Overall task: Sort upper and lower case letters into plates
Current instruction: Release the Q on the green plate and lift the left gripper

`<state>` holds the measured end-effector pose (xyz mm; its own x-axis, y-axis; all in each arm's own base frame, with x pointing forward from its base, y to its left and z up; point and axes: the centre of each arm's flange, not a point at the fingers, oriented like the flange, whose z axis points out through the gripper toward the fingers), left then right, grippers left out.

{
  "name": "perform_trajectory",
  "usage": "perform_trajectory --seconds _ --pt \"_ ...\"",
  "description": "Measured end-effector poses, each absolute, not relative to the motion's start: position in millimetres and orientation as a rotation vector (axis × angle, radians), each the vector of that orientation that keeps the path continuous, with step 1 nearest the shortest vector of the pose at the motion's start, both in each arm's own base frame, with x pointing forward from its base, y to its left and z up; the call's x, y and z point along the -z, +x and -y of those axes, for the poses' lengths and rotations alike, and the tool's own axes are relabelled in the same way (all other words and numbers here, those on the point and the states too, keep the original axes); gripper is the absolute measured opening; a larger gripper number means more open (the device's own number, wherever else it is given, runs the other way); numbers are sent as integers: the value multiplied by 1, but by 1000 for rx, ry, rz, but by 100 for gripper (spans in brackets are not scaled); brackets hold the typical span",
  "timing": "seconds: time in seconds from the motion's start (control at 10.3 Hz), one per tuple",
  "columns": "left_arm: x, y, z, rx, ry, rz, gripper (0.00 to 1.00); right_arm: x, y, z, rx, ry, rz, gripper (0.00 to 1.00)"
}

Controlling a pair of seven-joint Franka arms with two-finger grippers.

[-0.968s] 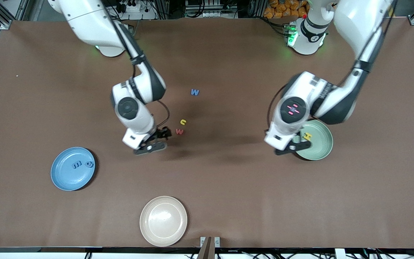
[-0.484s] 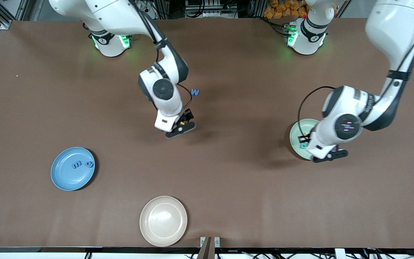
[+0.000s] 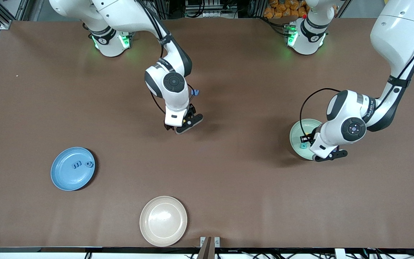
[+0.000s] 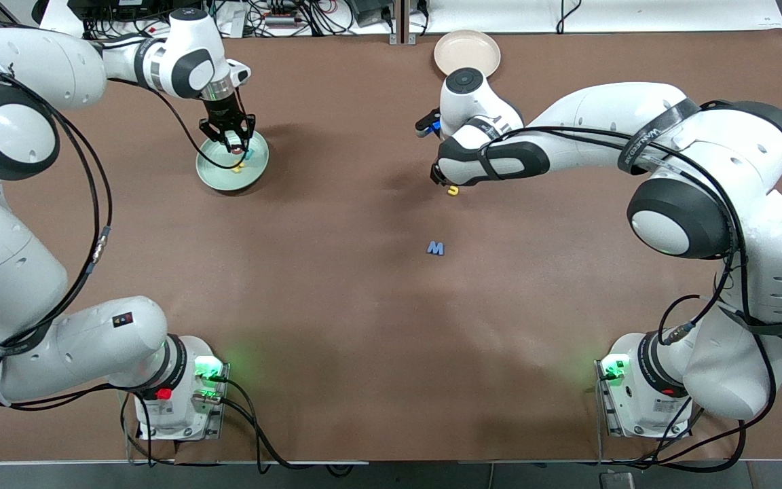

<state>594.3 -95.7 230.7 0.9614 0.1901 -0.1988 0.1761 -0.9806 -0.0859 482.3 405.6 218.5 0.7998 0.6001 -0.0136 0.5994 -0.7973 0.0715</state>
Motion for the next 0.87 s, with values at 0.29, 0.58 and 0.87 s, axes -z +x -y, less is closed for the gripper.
perform_trajectory --seconds 0.29,0.58,0.87 --pt "-235 595 105 -307 -3052 262 85 -217 493 -392 -20 2930 -914 100" --pt "-256 586 150 -319 -3063 178 100 -215 503 -382 -33 3016 -575 100" --pt "-273 574 193 -312 -3065 250 100 -190 504 -393 -35 3056 -192 100"
